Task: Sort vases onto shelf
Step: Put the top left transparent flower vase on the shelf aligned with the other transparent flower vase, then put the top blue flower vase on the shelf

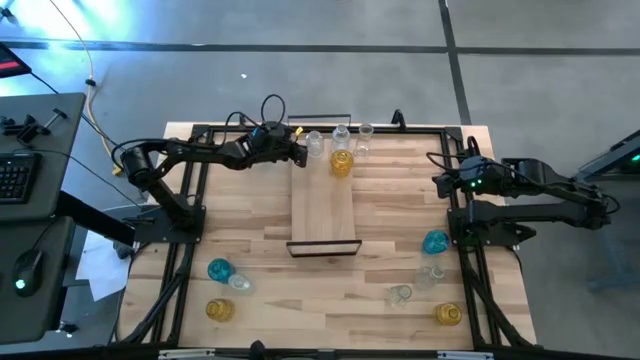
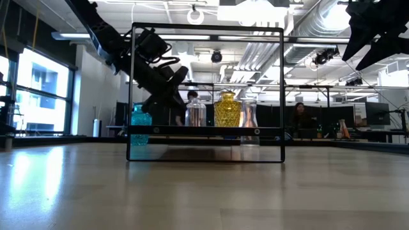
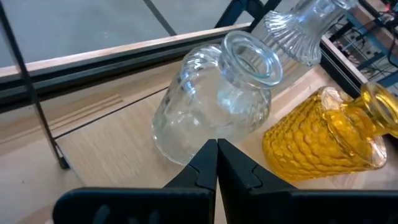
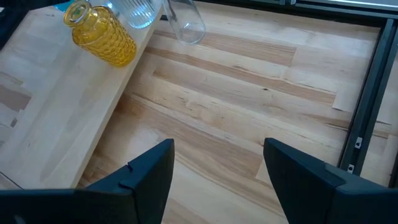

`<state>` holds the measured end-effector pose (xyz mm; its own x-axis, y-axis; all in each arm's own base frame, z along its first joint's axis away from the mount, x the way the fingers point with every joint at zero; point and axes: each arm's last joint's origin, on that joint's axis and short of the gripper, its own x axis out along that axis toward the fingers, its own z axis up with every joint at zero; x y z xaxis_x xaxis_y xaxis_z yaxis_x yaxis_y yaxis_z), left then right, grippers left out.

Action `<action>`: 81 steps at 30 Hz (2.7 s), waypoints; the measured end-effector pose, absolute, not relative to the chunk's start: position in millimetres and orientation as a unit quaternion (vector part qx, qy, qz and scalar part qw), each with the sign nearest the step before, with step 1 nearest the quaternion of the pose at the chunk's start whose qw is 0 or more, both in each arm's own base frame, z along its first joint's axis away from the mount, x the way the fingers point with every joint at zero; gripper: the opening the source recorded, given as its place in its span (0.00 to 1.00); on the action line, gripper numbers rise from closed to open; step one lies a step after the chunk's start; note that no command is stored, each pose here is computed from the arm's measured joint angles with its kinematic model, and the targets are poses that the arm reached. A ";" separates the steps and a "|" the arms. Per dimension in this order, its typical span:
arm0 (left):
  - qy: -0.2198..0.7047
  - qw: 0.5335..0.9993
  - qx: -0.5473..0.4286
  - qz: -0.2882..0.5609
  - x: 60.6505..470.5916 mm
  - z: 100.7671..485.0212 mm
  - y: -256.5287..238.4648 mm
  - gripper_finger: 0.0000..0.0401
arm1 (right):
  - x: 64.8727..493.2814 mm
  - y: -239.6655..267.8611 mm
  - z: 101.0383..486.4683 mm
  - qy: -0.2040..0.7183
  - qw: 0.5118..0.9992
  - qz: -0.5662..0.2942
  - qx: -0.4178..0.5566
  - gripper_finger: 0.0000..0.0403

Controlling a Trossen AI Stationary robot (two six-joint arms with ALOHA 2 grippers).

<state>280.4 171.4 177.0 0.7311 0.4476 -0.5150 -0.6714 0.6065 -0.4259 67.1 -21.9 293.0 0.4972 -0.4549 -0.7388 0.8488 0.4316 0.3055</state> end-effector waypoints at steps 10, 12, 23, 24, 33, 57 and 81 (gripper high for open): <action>0.183 0.880 -0.311 0.307 281.0 177.1 170.5 0.00 | 67.1 -21.9 293.0 0.289 0.796 -0.409 0.341 0.60; 0.183 0.881 -0.312 0.305 281.1 177.2 170.3 0.00 | 67.2 -21.9 293.0 0.290 0.796 -0.409 0.340 0.60; 0.179 0.890 -0.303 0.290 282.4 178.9 170.3 0.00 | 67.1 -21.9 293.0 0.290 0.796 -0.409 0.340 0.60; 0.179 0.890 -0.303 0.290 282.4 179.1 170.4 0.00 | 67.2 -21.9 293.0 0.290 0.796 -0.409 0.340 0.60; 0.190 0.885 -0.303 0.297 281.3 176.9 169.9 0.00 | 67.2 -21.9 293.0 0.290 0.796 -0.409 0.340 0.60; 0.206 0.873 -0.260 0.356 292.1 188.9 189.7 0.00 | 67.2 -21.8 293.0 0.291 0.795 -0.408 0.342 0.60; 0.273 0.844 -0.262 0.379 291.2 182.9 192.7 0.00 | 67.1 -21.8 292.9 0.291 0.795 -0.408 0.341 0.60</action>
